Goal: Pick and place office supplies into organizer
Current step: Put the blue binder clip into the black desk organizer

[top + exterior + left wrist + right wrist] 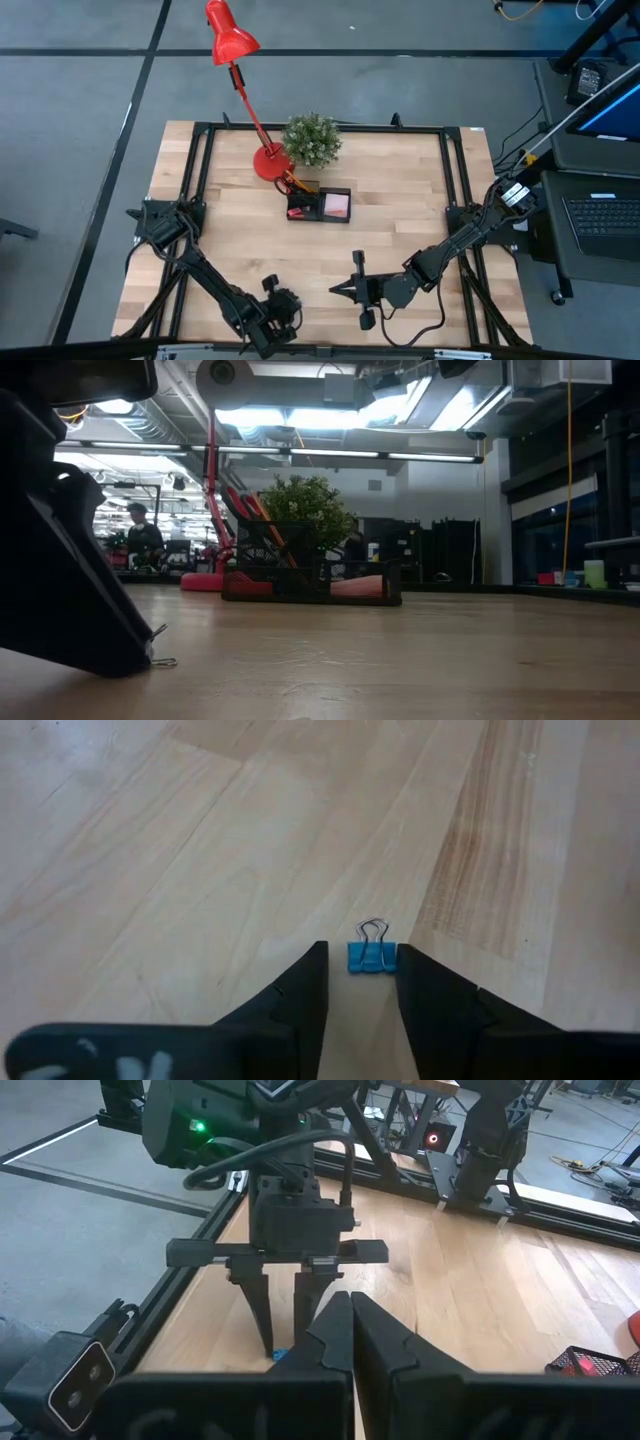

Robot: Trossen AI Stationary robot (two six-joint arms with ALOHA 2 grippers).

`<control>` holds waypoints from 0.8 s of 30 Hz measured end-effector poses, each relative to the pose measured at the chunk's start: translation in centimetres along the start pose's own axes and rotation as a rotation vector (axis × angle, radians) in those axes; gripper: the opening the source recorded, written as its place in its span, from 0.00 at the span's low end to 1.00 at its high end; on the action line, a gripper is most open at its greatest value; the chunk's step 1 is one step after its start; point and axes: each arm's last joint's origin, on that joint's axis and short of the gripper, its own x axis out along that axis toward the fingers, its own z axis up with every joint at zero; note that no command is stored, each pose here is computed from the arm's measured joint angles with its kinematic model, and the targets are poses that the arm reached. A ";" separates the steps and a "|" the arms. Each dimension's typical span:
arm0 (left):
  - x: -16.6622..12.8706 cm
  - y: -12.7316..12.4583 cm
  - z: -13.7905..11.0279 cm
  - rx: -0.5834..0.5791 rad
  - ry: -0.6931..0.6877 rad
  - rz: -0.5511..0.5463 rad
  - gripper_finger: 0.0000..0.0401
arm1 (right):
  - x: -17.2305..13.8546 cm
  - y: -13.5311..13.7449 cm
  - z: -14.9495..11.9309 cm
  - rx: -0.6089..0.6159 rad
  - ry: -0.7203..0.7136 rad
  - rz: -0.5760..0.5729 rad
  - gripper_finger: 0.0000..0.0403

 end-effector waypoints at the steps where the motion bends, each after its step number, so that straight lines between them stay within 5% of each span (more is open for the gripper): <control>1: 0.0 0.0 0.0 -0.001 -0.003 0.000 0.27 | 0.0 0.0 0.0 0.000 0.000 0.000 0.00; 24: 0.3 0.0 0.5 -0.016 -0.007 -0.011 0.28 | 0.0 0.0 0.0 -0.001 0.000 0.000 0.00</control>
